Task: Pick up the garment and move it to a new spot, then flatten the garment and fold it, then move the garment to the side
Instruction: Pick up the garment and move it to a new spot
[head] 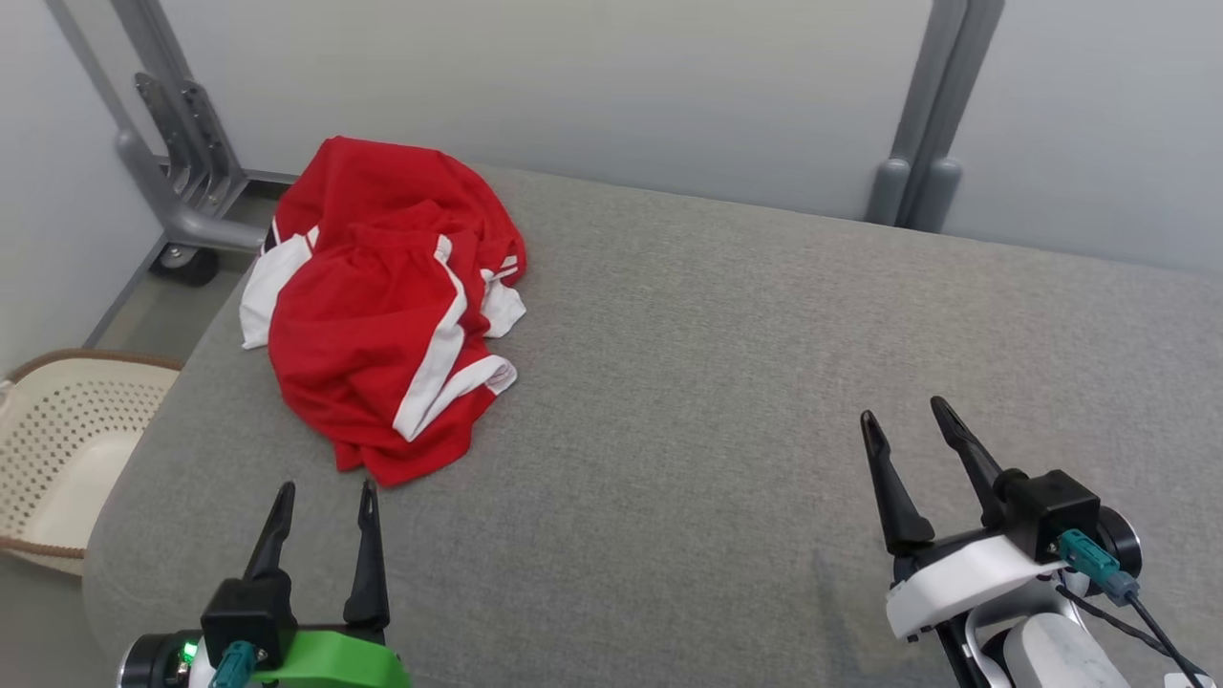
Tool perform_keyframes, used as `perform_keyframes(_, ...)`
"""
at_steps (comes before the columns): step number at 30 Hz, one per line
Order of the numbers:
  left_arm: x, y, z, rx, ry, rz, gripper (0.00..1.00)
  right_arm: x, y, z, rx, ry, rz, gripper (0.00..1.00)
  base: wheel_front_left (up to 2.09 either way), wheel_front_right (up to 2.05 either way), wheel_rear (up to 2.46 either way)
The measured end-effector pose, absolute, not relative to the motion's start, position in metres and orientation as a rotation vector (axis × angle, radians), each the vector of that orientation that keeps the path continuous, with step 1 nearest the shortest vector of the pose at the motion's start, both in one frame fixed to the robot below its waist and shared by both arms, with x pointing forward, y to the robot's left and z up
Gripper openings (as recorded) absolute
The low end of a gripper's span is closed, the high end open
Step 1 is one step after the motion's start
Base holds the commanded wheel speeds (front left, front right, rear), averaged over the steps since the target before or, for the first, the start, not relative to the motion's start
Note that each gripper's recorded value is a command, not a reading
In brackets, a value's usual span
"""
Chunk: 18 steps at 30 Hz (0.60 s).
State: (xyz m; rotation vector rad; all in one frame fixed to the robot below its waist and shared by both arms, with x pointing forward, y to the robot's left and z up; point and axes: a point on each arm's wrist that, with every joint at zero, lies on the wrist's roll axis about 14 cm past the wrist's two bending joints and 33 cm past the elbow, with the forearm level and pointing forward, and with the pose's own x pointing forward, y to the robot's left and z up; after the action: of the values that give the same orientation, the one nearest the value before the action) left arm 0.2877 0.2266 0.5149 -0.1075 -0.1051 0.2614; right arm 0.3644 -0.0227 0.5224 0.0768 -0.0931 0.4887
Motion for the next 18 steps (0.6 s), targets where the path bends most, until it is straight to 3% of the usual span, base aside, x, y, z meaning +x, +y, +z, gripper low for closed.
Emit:
perform_keyframes(9,0.261,0.257,0.513,-0.116,-0.112,0.382,1.0,0.36,0.02,0.526,0.091,-0.097,0.612,1.0,0.0,0.0,0.0)
perform_keyframes(18,0.269,0.253,0.511,-0.125,-0.105,0.362,1.0,0.361,0.012,0.523,0.09,-0.089,0.587,1.0,0.0,0.0,0.0)
